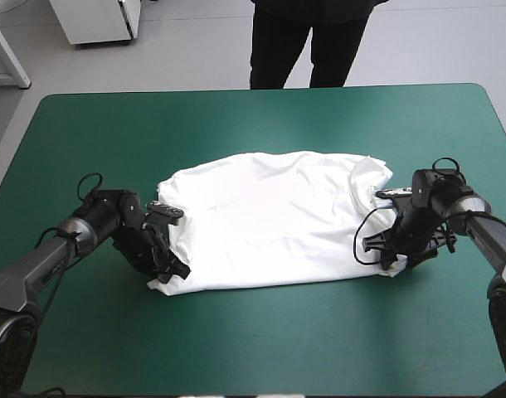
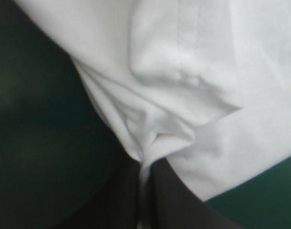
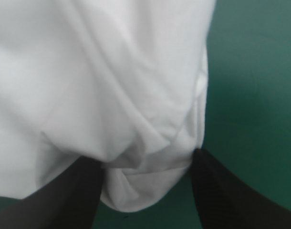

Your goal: Fold the cloth

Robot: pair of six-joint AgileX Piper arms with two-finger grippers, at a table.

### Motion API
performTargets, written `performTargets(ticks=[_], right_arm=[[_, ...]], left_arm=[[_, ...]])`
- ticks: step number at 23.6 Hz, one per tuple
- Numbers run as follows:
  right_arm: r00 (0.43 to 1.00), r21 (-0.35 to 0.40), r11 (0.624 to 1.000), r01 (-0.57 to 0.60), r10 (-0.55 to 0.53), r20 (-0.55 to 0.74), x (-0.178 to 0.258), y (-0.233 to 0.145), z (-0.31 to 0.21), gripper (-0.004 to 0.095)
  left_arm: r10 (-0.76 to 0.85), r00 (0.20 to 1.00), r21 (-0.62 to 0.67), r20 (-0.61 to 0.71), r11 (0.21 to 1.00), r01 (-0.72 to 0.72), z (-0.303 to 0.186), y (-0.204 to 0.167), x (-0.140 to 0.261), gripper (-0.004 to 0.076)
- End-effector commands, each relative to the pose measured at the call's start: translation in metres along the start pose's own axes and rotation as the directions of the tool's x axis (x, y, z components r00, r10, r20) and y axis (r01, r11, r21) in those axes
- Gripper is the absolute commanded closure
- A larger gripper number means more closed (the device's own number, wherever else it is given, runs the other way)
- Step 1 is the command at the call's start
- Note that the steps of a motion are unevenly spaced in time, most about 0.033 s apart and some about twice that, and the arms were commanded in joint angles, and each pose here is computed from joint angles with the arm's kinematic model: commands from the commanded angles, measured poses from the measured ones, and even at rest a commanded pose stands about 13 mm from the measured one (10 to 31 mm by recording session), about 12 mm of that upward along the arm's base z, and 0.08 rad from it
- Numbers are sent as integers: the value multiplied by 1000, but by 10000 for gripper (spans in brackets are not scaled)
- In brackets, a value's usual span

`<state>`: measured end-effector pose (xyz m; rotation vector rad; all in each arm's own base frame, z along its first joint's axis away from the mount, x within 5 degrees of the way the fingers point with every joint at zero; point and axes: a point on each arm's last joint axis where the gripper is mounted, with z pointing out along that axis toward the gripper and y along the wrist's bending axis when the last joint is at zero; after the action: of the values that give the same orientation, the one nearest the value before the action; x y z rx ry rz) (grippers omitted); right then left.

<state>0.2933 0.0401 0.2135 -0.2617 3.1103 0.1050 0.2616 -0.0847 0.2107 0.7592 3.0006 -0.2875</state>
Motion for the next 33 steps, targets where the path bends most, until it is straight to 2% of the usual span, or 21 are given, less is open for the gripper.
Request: performTargets(ticks=[1, 2, 3, 5, 9, 16, 24, 33], right_arm=[[1000, -34, 999, -7, 7, -2, 2, 2, -9, 554], [1000, -35, 999, -7, 7, -4, 2, 2, -9, 621], [1000, -35, 999, -5, 5, -9, 3, 2, -9, 748], [1000, -37, 999, 7, -8, -20, 4, 2, -9, 924], [1000, -23, 1000, 18, -18, 2, 10, 2, -22, 921], [987, 8, 1000, 8, -9, 159, 39, 5, -75, 925], [962, 11, 1000, -4, 1, 275, 64, 9, -109, 925], [901, 21, 1000, -4, -6, 433, 41, 10, -148, 925]], left_arm=[[0, 1000, 23, 17, 1000, 0, -9, -6, 1, 746], [0, 1000, 23, 17, 1000, 0, -9, -6, 1, 746], [0, 1000, 23, 17, 1000, 0, -9, -6, 1, 746], [0, 1000, 23, 17, 1000, 0, -9, -6, 1, 746], [19, 1000, 11, 21, 1000, -19, -23, -8, 4, 746], [66, 979, -67, 192, 996, -54, -97, -27, 32, 746], [66, 955, -118, 290, 993, -33, -133, -36, 55, 746], [97, 883, -245, 459, 969, 21, -170, -31, 39, 746]])
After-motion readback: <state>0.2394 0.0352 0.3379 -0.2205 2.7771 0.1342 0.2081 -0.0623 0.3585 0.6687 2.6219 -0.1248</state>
